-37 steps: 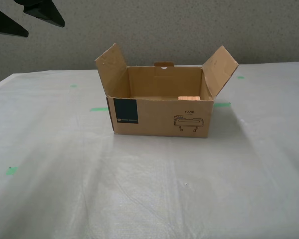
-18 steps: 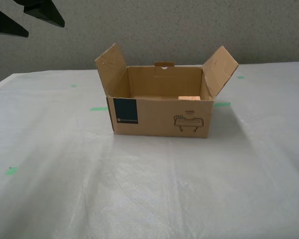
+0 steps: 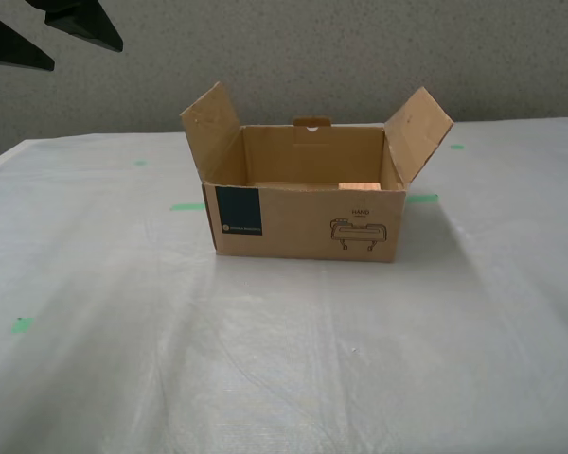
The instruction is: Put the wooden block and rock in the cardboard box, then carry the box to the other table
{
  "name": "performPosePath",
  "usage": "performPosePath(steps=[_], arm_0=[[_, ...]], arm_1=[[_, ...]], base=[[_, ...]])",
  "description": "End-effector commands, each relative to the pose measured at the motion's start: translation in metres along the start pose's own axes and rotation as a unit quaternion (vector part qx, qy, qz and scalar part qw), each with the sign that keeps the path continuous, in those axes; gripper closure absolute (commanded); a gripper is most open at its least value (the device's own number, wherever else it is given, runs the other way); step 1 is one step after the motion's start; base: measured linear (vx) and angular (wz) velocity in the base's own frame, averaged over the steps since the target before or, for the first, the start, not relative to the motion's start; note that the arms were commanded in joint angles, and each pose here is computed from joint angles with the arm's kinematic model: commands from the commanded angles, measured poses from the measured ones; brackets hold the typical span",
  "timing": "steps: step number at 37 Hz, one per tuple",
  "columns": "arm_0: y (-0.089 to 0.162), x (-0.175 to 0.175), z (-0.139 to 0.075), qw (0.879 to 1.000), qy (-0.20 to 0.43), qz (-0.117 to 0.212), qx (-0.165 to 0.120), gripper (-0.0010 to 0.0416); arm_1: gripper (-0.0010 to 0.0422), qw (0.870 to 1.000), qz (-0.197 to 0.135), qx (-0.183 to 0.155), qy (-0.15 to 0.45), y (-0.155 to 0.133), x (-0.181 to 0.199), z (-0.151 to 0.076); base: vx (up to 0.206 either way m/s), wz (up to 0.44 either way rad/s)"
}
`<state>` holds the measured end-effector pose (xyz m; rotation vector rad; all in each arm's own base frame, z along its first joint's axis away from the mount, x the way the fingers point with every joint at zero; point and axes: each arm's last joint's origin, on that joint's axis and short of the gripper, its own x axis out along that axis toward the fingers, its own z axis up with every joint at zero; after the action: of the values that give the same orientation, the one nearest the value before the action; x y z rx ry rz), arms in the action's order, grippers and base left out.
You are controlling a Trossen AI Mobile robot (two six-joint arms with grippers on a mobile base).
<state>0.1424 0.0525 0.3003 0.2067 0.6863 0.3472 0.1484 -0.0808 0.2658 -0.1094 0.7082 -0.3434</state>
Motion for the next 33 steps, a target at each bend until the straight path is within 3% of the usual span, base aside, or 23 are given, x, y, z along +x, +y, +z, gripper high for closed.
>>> performPosePath(steps=[1, 33], arm_0=[[0.0001, 0.0, 0.0004, 1.0, -0.002, -0.001, 0.002, 0.0016], [0.0001, -0.0001, 0.0004, 1.0, -0.002, -0.001, 0.002, 0.0016]], arm_1=[[0.0023, 1.0, -0.001, 0.0, 0.0, -0.0001, -0.0001, 0.0003], [0.0023, 1.0, -0.001, 0.0, -0.001, -0.0001, -0.0001, 0.0003]], base=[[0.0, 0.0], [0.0, 0.0]])
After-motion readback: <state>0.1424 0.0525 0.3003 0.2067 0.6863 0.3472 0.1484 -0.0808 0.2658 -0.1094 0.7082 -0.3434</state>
